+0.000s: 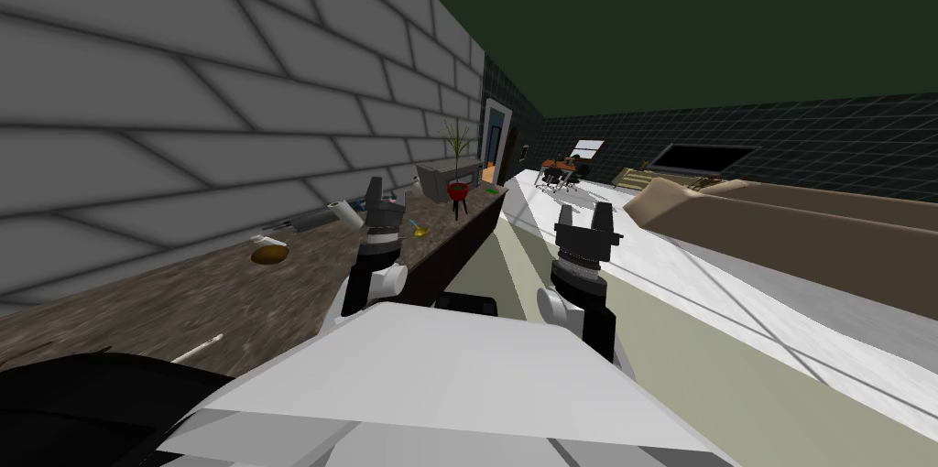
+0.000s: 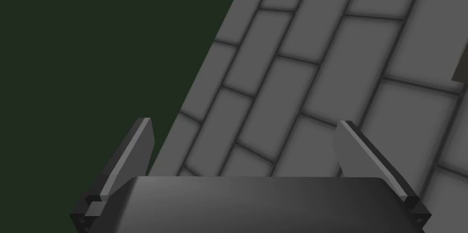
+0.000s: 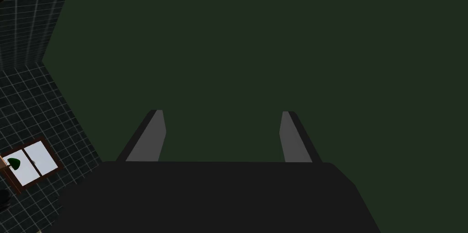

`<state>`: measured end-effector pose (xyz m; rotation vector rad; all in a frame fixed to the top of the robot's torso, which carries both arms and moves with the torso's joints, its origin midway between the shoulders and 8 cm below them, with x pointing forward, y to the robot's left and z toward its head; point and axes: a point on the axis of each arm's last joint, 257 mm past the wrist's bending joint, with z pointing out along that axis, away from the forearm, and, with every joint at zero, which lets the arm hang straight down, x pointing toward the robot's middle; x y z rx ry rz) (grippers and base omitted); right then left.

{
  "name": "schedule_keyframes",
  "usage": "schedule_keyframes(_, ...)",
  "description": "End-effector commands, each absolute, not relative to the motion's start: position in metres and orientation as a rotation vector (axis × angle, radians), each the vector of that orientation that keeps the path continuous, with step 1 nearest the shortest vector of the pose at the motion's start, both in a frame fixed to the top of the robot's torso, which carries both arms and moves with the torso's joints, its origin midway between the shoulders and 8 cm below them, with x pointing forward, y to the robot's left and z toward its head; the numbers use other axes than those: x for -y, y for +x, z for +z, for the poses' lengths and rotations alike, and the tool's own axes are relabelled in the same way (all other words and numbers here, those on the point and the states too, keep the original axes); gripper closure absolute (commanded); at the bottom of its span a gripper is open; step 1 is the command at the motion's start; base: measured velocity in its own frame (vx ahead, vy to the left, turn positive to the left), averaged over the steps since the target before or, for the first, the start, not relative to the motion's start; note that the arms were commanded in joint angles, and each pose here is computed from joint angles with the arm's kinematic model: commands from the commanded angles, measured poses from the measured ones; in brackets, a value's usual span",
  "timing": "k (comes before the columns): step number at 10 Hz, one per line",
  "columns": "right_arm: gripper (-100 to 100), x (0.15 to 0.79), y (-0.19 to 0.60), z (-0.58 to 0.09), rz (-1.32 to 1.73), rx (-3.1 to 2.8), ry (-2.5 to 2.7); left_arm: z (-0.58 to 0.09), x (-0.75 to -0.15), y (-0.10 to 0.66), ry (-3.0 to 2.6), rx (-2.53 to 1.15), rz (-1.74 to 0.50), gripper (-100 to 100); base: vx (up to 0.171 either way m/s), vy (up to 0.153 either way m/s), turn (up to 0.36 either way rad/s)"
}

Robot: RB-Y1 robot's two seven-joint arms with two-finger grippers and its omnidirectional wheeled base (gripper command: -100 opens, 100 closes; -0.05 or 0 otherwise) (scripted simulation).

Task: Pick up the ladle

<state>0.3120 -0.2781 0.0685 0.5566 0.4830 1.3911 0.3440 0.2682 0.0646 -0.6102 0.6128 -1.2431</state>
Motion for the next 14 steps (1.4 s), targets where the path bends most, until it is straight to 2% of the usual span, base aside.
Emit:
schedule_keyframes(1,0,0.278,0.312,0.069,1.391,-0.483,0.557,0.063,-0.263,0.347,-0.589,-0.651,-1.247,-100,-0.039,-0.026,0.031)
schedule_keyframes(14,0,0.278,0.312,0.069,1.391,-0.483,0.557,0.010,-0.237,0.408,-0.552,-1.030,-1.230,-100,-0.050,-0.005,0.055)
